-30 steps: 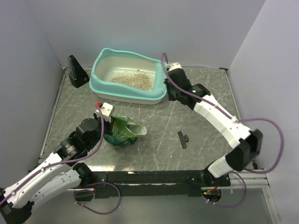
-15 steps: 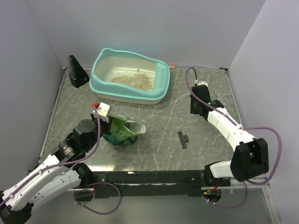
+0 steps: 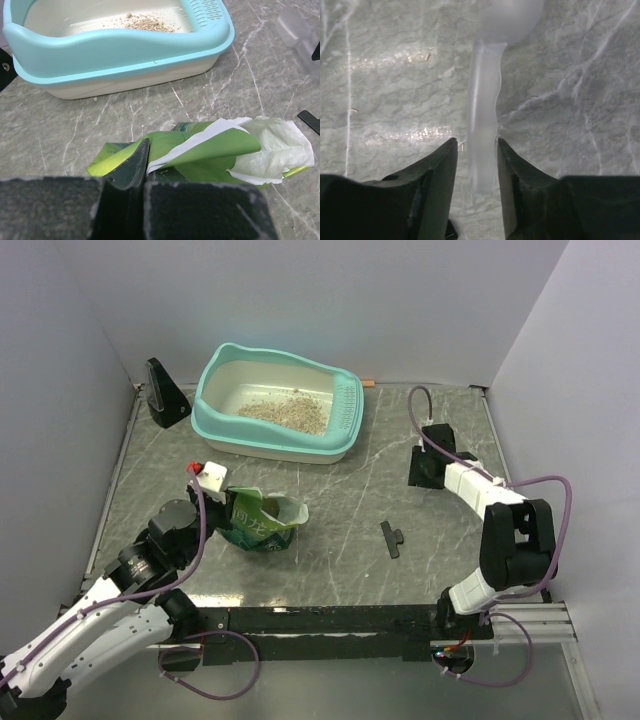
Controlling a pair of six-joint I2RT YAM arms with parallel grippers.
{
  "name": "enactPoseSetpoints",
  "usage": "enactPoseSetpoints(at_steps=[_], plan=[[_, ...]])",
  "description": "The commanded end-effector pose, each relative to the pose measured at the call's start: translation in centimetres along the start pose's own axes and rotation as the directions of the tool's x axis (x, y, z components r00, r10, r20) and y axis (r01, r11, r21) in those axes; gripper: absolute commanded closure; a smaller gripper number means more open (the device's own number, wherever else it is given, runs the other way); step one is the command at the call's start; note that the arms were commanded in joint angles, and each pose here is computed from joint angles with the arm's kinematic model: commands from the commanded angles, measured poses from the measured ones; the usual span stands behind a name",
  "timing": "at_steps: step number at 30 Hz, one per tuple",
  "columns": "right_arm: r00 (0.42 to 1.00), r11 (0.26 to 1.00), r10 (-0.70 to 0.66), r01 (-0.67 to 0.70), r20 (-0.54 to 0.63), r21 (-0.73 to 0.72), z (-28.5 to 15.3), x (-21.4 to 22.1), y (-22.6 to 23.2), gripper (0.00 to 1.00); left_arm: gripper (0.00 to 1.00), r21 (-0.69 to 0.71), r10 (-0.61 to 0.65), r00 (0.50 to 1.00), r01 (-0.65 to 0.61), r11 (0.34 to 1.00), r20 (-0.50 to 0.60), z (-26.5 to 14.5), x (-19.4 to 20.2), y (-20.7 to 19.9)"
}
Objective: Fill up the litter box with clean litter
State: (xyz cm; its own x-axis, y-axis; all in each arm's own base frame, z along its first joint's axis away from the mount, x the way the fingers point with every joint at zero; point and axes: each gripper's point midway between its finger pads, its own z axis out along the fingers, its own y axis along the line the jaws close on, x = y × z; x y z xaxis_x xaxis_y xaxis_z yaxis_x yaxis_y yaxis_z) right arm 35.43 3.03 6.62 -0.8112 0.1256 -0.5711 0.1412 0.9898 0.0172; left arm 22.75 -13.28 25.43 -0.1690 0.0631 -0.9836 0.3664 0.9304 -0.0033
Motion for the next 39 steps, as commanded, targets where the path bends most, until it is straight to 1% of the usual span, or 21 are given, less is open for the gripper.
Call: enactPoseSetpoints(at_steps=[1,4,8,9,11,12,13,15,16,18,19,20,22,25,26,29,30,31,32,34,39], plan=[[0.998,0.998,0.045,-0.043,0.045,-0.042,-0.6,-1.9,0.3,0.40,0.99,-0.029,-0.068,0.993,0.071,0.997,0.092,-0.3,-2.5,0.6],[0.998,0.998,0.049,-0.047,0.042,-0.042,-1.2,-2.1,0.2,0.28,0.99,0.036,-0.088,0.992,0.085,0.996,0.095,-0.4,-3.4,-0.6],[0.992,0.992,0.065,-0.052,0.110,-0.116,-4.1,-2.9,1.2,0.24,0.99,0.139,-0.130,0.985,0.113,0.984,0.117,-0.8,-5.7,-2.4],[0.983,0.983,0.067,-0.036,0.169,-0.181,-6.3,-3.8,2.2,0.23,0.99,0.182,-0.135,0.984,0.113,0.977,0.114,-1.0,-6.0,-3.2],[0.971,0.970,0.048,0.011,0.234,-0.242,-8.5,-4.1,3.3,0.18,0.99,0.229,-0.154,0.979,0.120,0.966,0.136,-1.1,-7.5,-4.1],[0.949,0.954,0.015,0.081,0.314,-0.290,-11.2,-4.7,4.5,0.15,0.99,0.269,-0.155,0.978,0.113,0.956,0.140,-1.3,-8.0,-4.8],[0.940,0.924,-0.005,0.136,0.342,-0.358,-12.7,-4.6,5.8,0.14,0.99,0.289,-0.156,0.976,0.108,0.951,0.150,-1.3,-8.5,-5.2],[0.908,0.876,-0.044,0.236,0.417,-0.421,-16.2,-4.4,7.7,0.13,0.99,0.329,-0.148,0.975,0.087,0.940,0.165,-1.0,-9.5,-6.2],[0.894,0.838,-0.065,0.290,0.443,-0.462,-17.5,-4.0,9.0,0.13,0.99,0.360,-0.136,0.980,0.075,0.930,0.148,-0.5,-9.3,-7.0],[0.854,0.771,-0.107,0.395,0.510,-0.500,-20.0,-3.2,10.7,0.13,0.99,0.389,-0.139,0.977,0.065,0.919,0.165,-0.3,-10.4,-7.7],[0.842,0.707,-0.134,0.451,0.522,-0.545,-21.2,-2.1,12.2,0.13,0.99,0.424,-0.137,0.978,0.058,0.904,0.157,-0.1,-10.4,-8.5],[0.816,0.674,-0.156,0.499,0.556,-0.544,-22.0,-1.7,12.6,0.13,0.99,0.442,-0.153,0.972,0.059,0.895,0.181,-0.2,-11.4,-8.9],[0.788,0.616,-0.190,0.560,0.585,-0.554,-22.9,-0.6,13.6,0.13,0.99,0.491,-0.161,0.969,0.051,0.870,0.186,-0.3,-12.1,-9.9],[0.727,0.561,-0.211,0.638,0.654,-0.528,-23.7,0.1,14.0,0.12,0.99,0.535,-0.160,0.968,0.033,0.844,0.193,-0.6,-13.0,-10.9],[0.697,0.501,-0.222,0.682,0.682,-0.533,-24.1,1.1,14.5,0.12,0.99,0.561,-0.157,0.969,0.024,0.828,0.190,-0.8,-13.0,-11.4],[0.641,0.383,-0.244,0.753,0.728,-0.535,-24.9,2.7,15.9,0.11,0.99,0.602,-0.142,0.969,-0.009,0.798,0.202,-1.5,-13.0,-12.0],[0.632,0.330,-0.245,0.767,0.735,-0.550,-25.5,3.4,16.4,0.10,0.99,0.613,-0.138,0.969,-0.018,0.790,0.206,-1.8,-12.8,-12.2],[0.623,0.296,-0.249,0.778,0.741,-0.555,-25.8,3.8,16.7,0.10,0.99,0.623,-0.131,0.967,-0.034,0.782,0.217,-2.1,-12.4,-12.3],[0.603,0.261,-0.256,0.796,0.756,-0.546,-26.1,4.0,17.2,0.10,0.99,0.622,-0.127,0.966,-0.041,0.782,0.223,-2.2,-12.1,-12.2],[0.580,0.221,-0.262,0.814,0.771,-0.537,-26.8,4.2,17.7,0.10,0.99,0.592,-0.112,0.971,-0.034,0.805,0.209,-2.1,-10.6,-11.4],[0.464,0.063,-0.282,0.882,0.840,-0.467,-29.3,5.1,19.5,0.08,0.99,0.514,-0.094,0.981,-0.008,0.858,0.172,-1.6,-8.3,-9.7]])
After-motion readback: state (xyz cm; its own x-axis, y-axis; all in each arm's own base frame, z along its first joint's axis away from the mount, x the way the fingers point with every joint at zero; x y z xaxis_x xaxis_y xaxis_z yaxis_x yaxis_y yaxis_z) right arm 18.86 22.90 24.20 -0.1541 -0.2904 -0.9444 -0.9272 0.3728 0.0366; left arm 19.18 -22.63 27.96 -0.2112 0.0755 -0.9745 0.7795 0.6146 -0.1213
